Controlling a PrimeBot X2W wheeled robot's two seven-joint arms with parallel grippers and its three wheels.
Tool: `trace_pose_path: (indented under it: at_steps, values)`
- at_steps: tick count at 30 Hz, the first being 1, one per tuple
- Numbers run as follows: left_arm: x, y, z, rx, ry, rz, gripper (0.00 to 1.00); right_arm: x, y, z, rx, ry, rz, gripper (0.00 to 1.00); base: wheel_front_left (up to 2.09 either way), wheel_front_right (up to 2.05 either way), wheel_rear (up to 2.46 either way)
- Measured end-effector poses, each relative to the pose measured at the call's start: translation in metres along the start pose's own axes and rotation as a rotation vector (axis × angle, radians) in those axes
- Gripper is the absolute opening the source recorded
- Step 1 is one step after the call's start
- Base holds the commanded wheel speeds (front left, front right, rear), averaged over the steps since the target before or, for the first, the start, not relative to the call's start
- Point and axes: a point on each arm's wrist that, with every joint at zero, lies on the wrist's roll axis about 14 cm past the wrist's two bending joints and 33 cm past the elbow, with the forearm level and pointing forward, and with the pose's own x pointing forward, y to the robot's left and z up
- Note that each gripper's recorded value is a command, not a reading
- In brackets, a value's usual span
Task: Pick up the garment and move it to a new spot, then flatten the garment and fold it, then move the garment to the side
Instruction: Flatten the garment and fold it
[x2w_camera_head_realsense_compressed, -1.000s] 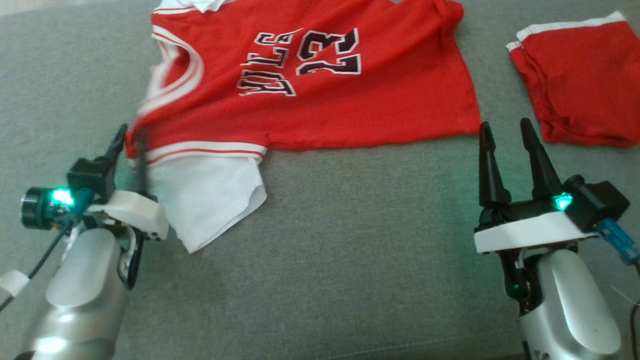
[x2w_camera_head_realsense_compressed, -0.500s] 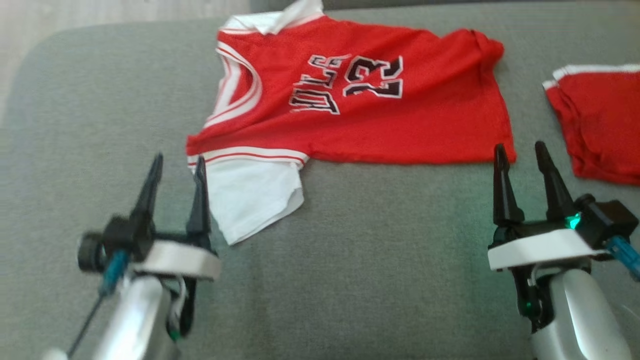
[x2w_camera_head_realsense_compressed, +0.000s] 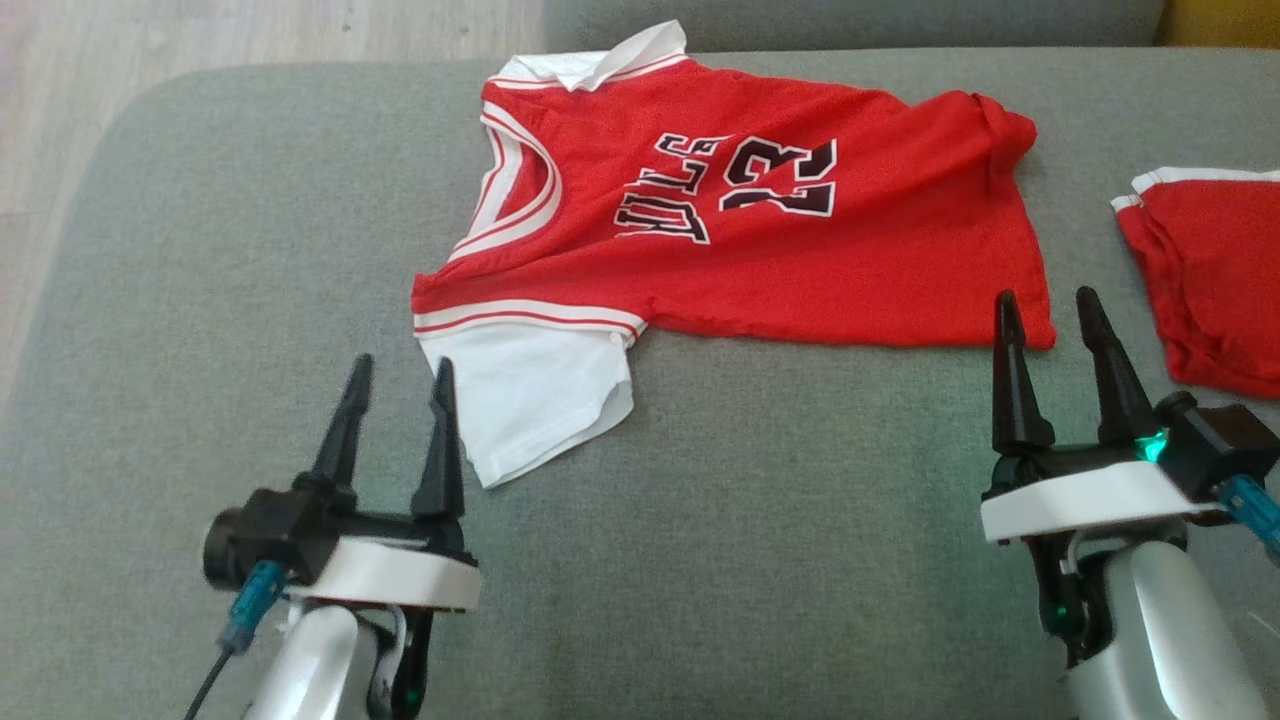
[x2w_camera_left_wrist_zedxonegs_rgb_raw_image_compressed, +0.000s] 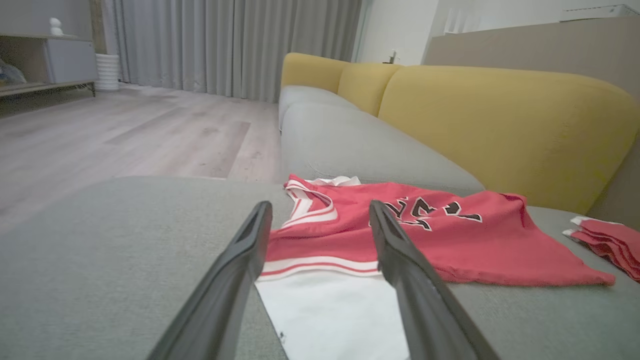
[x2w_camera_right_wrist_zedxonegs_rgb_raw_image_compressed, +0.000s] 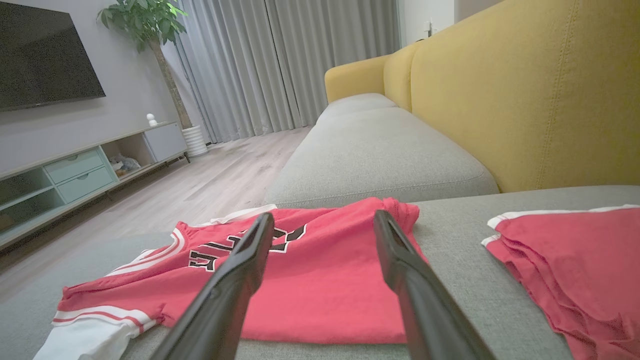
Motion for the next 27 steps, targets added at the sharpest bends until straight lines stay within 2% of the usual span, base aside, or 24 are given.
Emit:
trace_pose_path:
  at_steps: [3,5,8,14,24,25,26,27]
  values:
    - [-0.001,-0.001,-0.027,-0.017,0.082,-0.014,1.0,0.0,-0.003,-0.005,0.001,0.013,-0.007,1.0,0.0,0.0,0.0]
    - [-0.007,0.004,-0.062,-0.021,0.216,0.003,1.0,-0.001,-0.008,-0.01,0.002,0.024,-0.02,1.0,0.0,0.0,0.0]
    - [-0.011,0.006,-0.091,-0.014,0.336,0.002,1.0,-0.002,-0.014,-0.015,0.004,0.036,-0.039,1.0,0.0,0.0,0.0]
    - [0.006,0.001,-0.108,-0.008,0.403,-0.034,1.0,-0.002,-0.024,-0.023,0.004,0.051,-0.063,1.0,0.0,0.0,0.0]
    - [0.012,0.002,-0.129,-0.007,0.51,-0.025,1.0,-0.006,-0.035,-0.031,0.009,0.069,-0.098,1.0,0.0,0.0,0.0]
    - [0.013,0.002,-0.13,-0.005,0.518,-0.027,0.98,-0.007,-0.035,-0.031,0.009,0.069,-0.099,1.0,0.0,0.0,0.0]
    - [0.014,0.001,-0.13,-0.003,0.527,-0.03,0.49,-0.007,-0.036,-0.03,0.009,0.065,-0.1,1.0,0.0,0.0,0.0]
    - [0.014,0.001,-0.131,-0.001,0.536,-0.036,0.07,-0.007,-0.036,-0.03,0.008,0.062,-0.101,1.0,0.0,0.0,0.0]
